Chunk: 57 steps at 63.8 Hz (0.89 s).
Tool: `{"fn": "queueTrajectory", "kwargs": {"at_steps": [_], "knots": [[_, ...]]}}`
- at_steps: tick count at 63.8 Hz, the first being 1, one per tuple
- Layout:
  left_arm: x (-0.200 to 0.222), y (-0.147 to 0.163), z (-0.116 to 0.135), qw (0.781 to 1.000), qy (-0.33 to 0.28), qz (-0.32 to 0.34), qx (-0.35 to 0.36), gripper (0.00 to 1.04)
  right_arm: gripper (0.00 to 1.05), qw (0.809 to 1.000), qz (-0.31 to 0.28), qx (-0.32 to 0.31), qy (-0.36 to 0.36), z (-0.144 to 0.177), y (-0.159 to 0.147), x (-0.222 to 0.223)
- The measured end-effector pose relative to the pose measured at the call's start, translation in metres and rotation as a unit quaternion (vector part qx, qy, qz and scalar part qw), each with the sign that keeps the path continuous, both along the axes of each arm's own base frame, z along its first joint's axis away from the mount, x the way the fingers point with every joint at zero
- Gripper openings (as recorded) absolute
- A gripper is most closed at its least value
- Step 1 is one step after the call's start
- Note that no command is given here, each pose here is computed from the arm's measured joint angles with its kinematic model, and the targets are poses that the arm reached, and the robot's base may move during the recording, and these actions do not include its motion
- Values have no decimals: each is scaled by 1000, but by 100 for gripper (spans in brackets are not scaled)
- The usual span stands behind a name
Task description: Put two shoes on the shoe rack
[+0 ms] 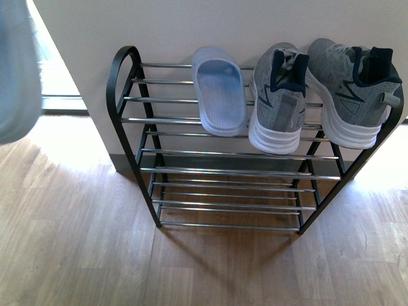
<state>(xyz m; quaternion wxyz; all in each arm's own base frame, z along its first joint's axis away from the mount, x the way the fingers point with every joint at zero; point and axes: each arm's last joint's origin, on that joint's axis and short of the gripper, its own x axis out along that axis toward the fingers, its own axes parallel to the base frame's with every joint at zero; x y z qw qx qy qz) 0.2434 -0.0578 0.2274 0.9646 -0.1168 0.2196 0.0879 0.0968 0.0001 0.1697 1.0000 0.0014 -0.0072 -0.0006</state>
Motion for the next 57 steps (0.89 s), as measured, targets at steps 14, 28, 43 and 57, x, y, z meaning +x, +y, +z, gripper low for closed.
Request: {"fn": "queueTrajectory", "kwargs": {"at_steps": [14, 28, 43, 57], "knots": [[81, -53, -35, 993, 71, -48, -76, 2, 96, 1000, 0, 0, 0, 0, 0, 0], [151, -83, -64, 990, 124, -42, -59, 2, 96, 1000, 0, 0, 0, 0, 0, 0], [191, -74, -83, 986, 155, -31, -44, 2, 96, 1000, 0, 0, 0, 0, 0, 0], [211, -72, -103, 983, 178, -47, -21, 2, 96, 1000, 0, 0, 0, 0, 0, 0]]}}
